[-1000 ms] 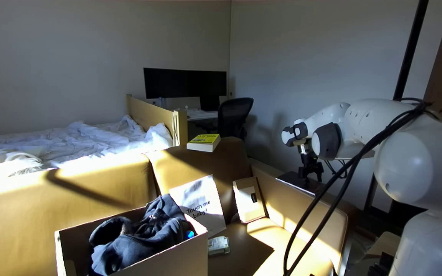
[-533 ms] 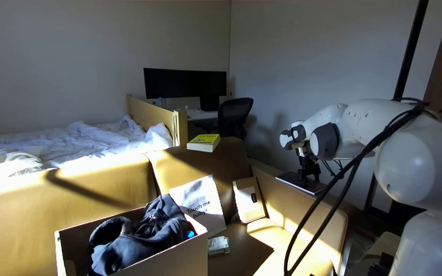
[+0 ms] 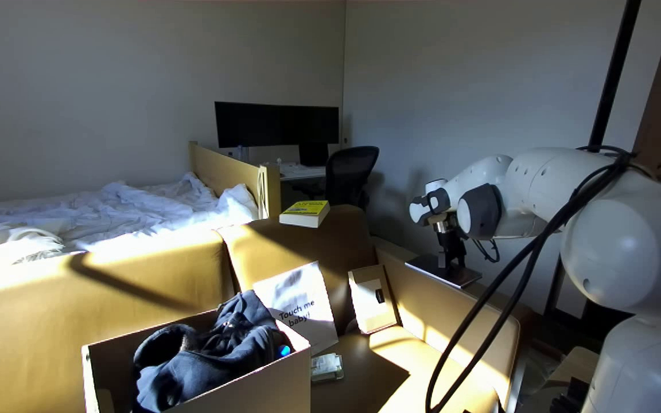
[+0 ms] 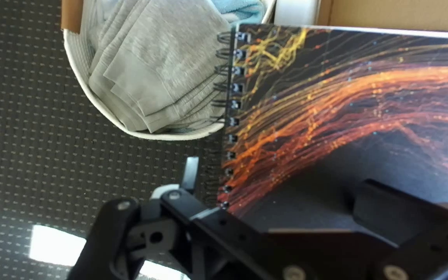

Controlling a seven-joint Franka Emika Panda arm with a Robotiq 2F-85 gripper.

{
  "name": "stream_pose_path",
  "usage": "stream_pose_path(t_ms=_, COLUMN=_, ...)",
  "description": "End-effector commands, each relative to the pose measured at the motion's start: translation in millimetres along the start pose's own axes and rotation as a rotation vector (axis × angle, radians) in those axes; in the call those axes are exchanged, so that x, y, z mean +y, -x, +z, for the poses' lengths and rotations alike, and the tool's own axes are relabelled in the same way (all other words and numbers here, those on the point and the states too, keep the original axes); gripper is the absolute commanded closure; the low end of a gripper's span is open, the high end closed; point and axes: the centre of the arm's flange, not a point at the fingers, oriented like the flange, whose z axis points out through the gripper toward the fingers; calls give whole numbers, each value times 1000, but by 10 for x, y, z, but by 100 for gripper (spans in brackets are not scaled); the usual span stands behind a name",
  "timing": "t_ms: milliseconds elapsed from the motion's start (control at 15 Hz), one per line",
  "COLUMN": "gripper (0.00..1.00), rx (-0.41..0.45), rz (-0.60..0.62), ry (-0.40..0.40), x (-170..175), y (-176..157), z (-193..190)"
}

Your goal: Pick up the book and put it in the box

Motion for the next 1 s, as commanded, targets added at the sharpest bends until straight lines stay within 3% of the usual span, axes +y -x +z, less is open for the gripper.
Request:
stream_pose_path(t_ms=0, gripper=0, rx=2, rz=-85, ry=6, x=228, y=-480, z=228)
stream_pose_path(t_ms=400, gripper=0, rx=-5, rz=-168, ry=23, x=158, y=-470, z=221)
stream_pose_path(t_ms=467, gripper=25, rx=-9, rz=-173, ry=15, x=167, y=-473, z=225)
stream_pose_path(t_ms=533, gripper=26, rx=-8, rz=-175, ry=18, x=165, y=-472, z=221)
stream_pose_path(t_ms=933, gripper=64, rx=-11, rz=-184, ry=14, x=197, y=-456, z=201)
